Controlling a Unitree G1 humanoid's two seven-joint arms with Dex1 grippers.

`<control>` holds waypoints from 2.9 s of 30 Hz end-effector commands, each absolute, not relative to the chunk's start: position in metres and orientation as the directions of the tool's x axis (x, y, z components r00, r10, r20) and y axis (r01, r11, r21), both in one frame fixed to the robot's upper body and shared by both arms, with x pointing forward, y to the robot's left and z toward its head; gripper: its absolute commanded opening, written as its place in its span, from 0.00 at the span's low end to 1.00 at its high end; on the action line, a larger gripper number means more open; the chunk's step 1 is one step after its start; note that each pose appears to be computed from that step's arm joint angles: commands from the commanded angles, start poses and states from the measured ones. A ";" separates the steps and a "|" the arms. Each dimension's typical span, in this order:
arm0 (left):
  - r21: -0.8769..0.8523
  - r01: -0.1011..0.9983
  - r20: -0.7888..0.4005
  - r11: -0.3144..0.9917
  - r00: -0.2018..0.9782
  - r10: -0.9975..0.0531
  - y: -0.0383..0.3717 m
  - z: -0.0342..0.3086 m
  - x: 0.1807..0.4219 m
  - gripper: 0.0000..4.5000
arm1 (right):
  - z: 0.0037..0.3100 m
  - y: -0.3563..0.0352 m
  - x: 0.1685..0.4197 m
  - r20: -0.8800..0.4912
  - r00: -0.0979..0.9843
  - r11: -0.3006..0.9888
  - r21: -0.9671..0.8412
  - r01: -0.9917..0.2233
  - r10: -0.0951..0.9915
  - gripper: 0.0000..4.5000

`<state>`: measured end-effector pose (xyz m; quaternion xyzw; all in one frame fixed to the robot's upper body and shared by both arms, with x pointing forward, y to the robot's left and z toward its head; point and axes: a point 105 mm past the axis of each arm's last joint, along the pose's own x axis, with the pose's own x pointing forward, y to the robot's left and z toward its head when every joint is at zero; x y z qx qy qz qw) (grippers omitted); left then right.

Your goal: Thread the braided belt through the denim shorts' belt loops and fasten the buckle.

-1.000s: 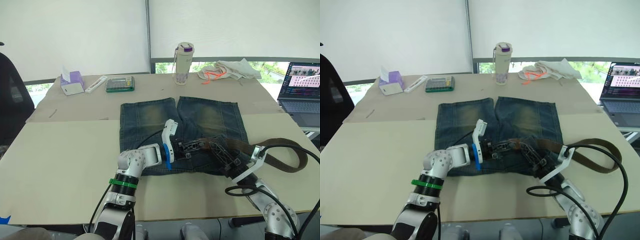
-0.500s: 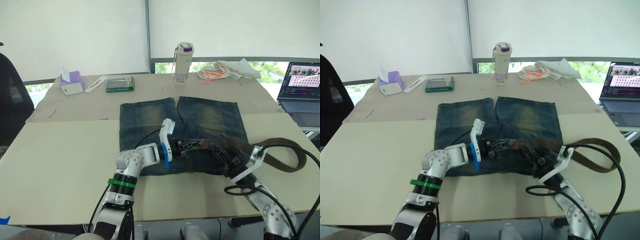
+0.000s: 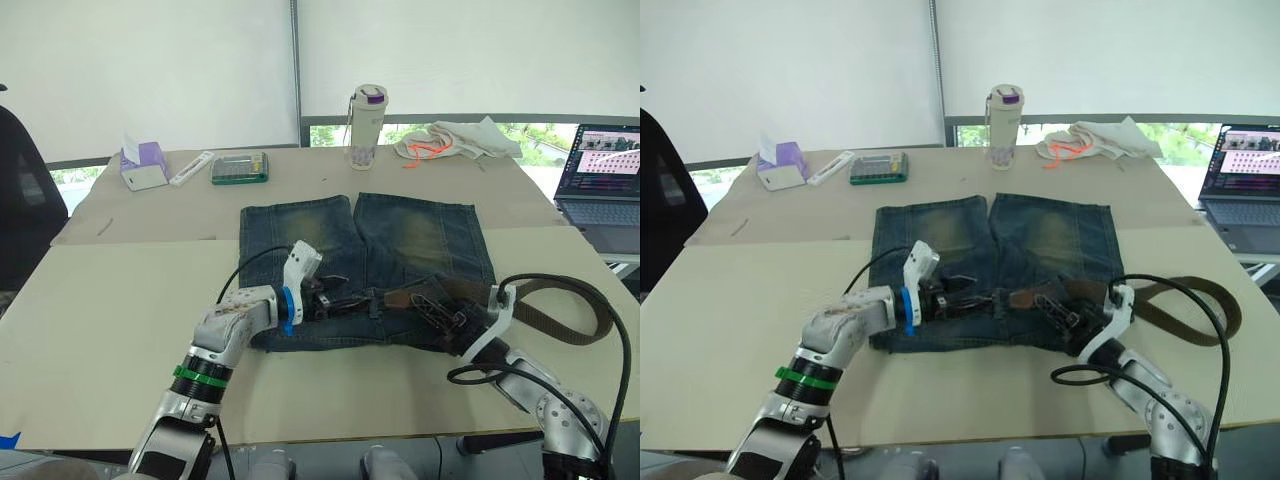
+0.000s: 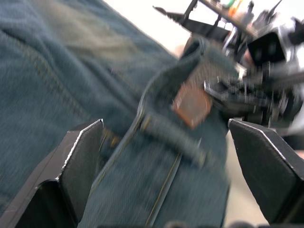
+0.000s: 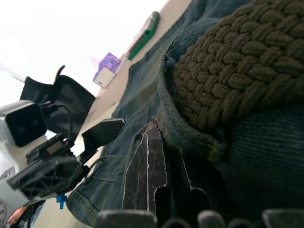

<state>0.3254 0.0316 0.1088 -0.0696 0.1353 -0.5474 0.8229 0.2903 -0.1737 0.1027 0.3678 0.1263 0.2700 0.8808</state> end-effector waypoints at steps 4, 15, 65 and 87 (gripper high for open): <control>-0.206 0.919 -0.105 0.337 0.321 -0.941 0.015 0.116 0.316 0.99 | 0.127 -0.162 0.279 0.064 0.757 0.495 0.720 -0.486 0.650 0.00; -0.219 0.913 -0.095 0.345 0.332 -0.939 0.014 0.114 0.317 0.99 | 0.102 -0.154 0.268 -0.097 0.712 0.549 0.711 -0.439 0.695 0.00; -0.241 0.892 -0.065 0.383 0.379 -0.923 0.012 0.111 0.322 0.99 | 0.118 -0.149 0.293 -0.090 0.688 0.521 0.724 -0.451 0.720 0.00; -0.154 0.865 0.110 0.478 0.496 -0.861 0.023 0.141 0.341 0.99 | 0.116 -0.185 0.315 -0.025 0.850 0.510 0.809 -0.292 0.525 0.00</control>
